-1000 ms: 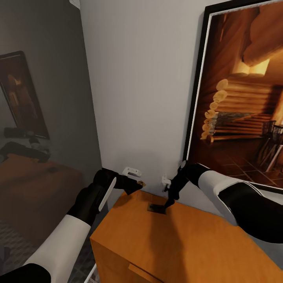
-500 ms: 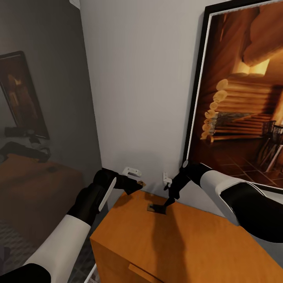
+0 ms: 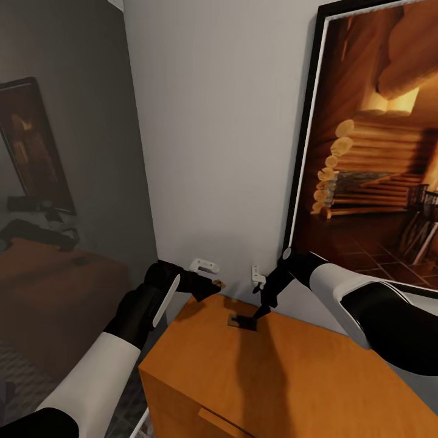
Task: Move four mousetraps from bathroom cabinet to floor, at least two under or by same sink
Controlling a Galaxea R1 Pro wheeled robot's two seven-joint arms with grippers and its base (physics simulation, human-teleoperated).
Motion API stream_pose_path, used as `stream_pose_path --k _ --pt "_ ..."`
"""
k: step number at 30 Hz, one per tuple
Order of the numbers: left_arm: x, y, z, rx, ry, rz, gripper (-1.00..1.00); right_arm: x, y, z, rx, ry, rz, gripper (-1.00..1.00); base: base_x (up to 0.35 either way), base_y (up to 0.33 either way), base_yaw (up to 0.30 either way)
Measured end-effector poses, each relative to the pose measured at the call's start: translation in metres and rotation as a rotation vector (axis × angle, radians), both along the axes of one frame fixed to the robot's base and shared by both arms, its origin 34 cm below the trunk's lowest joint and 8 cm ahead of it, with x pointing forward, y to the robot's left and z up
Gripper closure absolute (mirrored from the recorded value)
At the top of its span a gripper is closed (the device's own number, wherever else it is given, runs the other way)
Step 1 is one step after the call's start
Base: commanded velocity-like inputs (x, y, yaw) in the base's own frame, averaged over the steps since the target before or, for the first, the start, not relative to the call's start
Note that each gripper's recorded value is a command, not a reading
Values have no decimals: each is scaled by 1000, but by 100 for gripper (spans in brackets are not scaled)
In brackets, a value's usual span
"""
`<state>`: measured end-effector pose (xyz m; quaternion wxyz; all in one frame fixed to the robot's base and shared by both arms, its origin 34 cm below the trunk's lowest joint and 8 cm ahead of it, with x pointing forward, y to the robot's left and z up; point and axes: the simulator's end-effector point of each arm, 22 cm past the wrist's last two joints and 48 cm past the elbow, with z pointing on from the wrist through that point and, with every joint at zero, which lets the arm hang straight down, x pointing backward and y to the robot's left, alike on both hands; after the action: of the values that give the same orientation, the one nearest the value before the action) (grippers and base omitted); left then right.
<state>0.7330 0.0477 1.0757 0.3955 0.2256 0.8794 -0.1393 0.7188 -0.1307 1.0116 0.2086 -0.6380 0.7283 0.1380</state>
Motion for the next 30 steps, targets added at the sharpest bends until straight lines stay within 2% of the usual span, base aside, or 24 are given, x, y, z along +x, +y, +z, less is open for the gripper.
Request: stream_pose_path --k 16,30 --pt "0 0 0 0 0 0 100 0 1 0 1 0 1 -100 1 0 0" --pt "0 0 -1 0 3 0 100 0 1 0 2 0 1 -100 59 0 0"
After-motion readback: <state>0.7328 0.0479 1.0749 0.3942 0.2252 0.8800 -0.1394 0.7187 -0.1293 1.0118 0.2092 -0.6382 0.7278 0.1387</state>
